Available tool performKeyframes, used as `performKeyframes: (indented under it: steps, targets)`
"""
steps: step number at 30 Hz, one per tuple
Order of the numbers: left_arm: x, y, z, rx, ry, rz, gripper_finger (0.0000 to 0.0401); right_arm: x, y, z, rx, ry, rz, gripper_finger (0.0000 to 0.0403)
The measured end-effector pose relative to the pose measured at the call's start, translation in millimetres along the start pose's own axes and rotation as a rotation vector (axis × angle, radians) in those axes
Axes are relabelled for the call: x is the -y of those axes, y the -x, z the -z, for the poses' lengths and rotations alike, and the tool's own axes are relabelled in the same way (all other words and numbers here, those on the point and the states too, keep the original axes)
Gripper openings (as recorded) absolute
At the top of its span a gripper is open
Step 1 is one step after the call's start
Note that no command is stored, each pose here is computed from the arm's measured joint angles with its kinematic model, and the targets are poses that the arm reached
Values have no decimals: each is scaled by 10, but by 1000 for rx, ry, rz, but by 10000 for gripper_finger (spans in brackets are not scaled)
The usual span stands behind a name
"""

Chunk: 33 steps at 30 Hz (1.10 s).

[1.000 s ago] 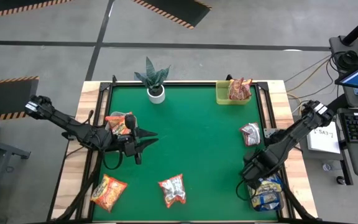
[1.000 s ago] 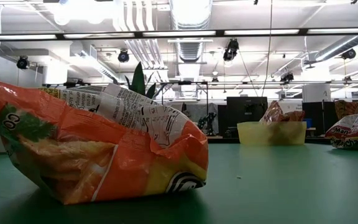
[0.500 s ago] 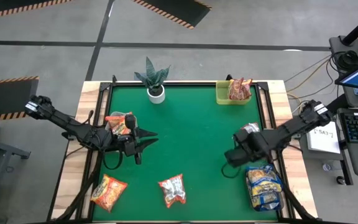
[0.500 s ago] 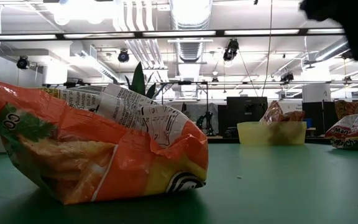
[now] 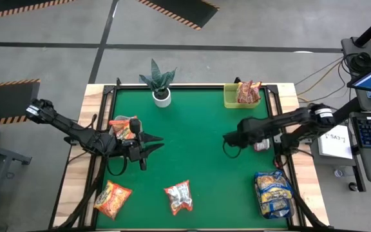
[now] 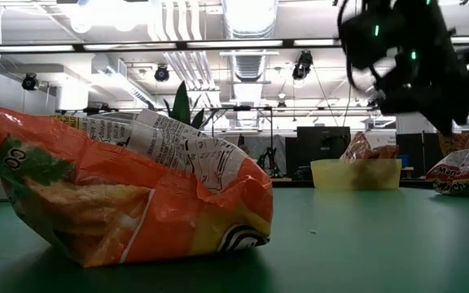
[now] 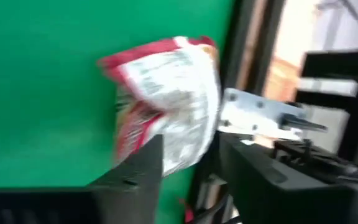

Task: Sort Maruchan noodles
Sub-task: Put the red noodle pack into the yellow bin

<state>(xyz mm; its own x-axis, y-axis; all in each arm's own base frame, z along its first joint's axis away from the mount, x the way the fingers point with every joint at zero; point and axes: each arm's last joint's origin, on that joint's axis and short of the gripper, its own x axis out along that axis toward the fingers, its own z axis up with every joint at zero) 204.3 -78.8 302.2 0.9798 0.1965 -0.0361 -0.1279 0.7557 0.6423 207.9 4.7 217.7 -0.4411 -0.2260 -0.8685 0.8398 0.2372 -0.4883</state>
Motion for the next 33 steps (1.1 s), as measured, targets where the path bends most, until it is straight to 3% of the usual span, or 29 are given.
performKeyframes:
  steps: [4,8,13,15,21,27,33]
  targets:
    - [1,0,1,-1,-1,1,75,5,-296,-65,-50,-25,94,75]
    - [1,0,1,-1,-1,0,75,-174,-587,-83,-37,8,10,17]
    - [1,0,1,-1,-1,0,75,-491,-726,-136,34,47,-197,13]
    - [1,0,1,-1,-1,0,75,-585,-667,-191,93,48,-229,13]
    - [3,0,6,-6,-5,2,75,-724,-299,-355,249,86,-311,13]
    - [6,0,10,-10,-8,4,75,-778,72,-468,311,108,-409,15]
    - [11,0,17,-16,-14,8,75,-852,263,-538,338,114,-454,79]
